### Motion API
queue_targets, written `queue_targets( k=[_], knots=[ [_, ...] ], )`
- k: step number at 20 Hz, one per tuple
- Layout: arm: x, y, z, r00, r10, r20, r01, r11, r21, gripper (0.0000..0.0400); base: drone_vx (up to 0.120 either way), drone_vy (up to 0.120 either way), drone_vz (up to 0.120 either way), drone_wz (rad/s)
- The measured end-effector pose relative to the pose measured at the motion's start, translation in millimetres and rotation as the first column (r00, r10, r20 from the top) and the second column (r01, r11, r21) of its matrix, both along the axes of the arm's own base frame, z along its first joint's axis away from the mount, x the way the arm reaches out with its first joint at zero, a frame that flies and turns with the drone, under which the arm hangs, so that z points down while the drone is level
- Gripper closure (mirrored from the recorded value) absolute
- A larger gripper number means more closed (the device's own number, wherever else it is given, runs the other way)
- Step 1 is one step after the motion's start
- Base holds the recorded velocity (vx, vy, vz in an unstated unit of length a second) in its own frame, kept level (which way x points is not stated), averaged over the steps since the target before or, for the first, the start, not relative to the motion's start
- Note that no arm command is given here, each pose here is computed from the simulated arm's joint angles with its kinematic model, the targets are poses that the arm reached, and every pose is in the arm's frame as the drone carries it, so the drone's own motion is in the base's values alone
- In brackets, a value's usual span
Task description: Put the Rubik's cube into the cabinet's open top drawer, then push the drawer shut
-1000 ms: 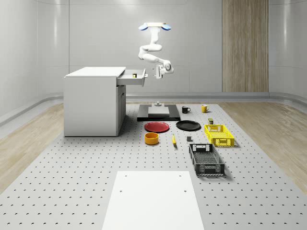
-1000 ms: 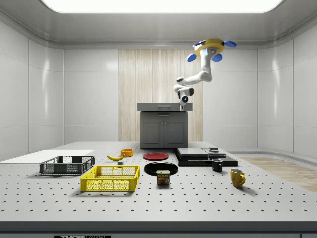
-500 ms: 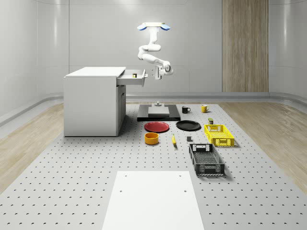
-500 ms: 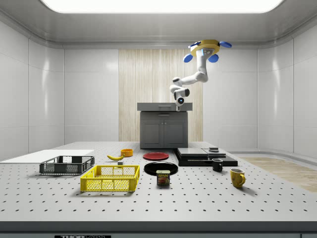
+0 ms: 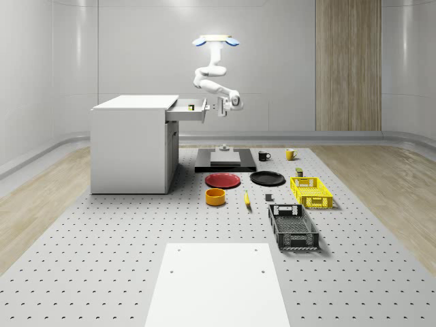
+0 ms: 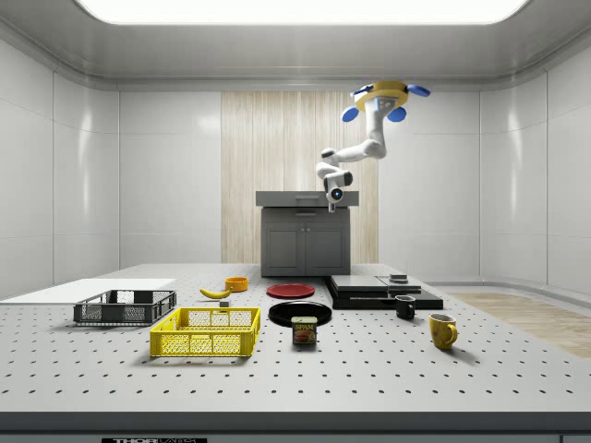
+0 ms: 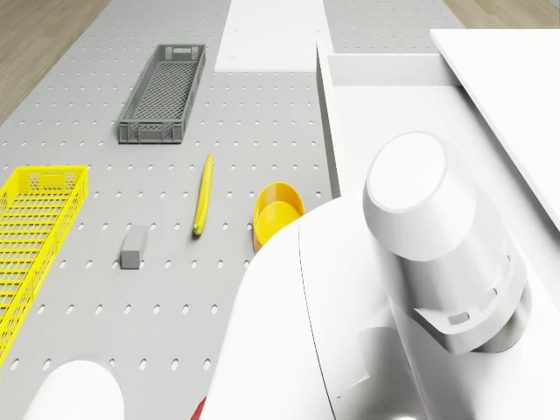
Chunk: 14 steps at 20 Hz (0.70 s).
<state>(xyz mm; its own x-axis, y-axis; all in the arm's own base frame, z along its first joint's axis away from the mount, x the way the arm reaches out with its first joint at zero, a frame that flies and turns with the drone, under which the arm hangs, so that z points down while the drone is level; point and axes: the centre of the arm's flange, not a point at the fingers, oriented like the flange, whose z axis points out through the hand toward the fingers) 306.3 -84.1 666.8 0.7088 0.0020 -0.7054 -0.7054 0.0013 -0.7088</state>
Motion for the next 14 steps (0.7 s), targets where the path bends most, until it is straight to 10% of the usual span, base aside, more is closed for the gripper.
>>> queue_targets(
  k=[7, 14],
  knots=[
    [0.0, 0.1, 0, 1.000, 0.000, 0.0001, 0.000, 1.000, -0.001, 0.0293, 0.000, -0.120, 0.000, 0.000],
    [-0.1, 20.4, 0, 1.000, 0.000, -0.0004, 0.000, 1.000, -0.001, 0.0294, 0.000, 0.000, 0.000, 0.000]
  ],
)
